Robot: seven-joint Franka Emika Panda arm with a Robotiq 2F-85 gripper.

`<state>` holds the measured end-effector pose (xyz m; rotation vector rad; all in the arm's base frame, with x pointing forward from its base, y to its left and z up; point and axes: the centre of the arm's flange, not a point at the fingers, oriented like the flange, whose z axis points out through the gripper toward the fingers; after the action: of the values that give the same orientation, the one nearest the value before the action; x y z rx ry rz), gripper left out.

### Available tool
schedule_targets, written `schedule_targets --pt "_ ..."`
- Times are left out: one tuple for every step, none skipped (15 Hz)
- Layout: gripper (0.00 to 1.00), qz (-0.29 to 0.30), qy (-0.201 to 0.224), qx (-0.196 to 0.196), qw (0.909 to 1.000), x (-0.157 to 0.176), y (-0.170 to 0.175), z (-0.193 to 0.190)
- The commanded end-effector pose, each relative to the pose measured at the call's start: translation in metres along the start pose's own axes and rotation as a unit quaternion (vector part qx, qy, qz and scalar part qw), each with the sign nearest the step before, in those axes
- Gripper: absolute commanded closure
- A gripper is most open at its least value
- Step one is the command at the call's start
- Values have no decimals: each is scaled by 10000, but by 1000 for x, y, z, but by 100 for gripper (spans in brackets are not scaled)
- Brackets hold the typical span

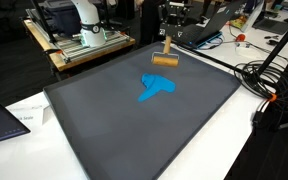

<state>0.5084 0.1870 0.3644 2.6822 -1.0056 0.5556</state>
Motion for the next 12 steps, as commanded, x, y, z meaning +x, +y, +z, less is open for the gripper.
schedule_targets --pt "78 265 387 143 9988 -23 12 5" --pt "78 355 485 172 9980 -27 14 7" --pt "78 443 582 209 9971 -32 16 9" --pt "78 517 666 219 9962 -36 17 11" --pt "78 587 760 244 9951 -40 19 13" --pt "78 643 912 256 9934 -44 20 14" --pt "78 654 1037 216 9922 -48 21 16" --pt "78 684 1164 214 9906 -51 21 16" --pt "53 559 835 147 9948 -41 11 23" --pt "53 588 907 160 9940 -44 12 25" --pt "53 606 930 164 9937 -46 13 25" --pt "53 610 934 167 9936 -46 12 25"
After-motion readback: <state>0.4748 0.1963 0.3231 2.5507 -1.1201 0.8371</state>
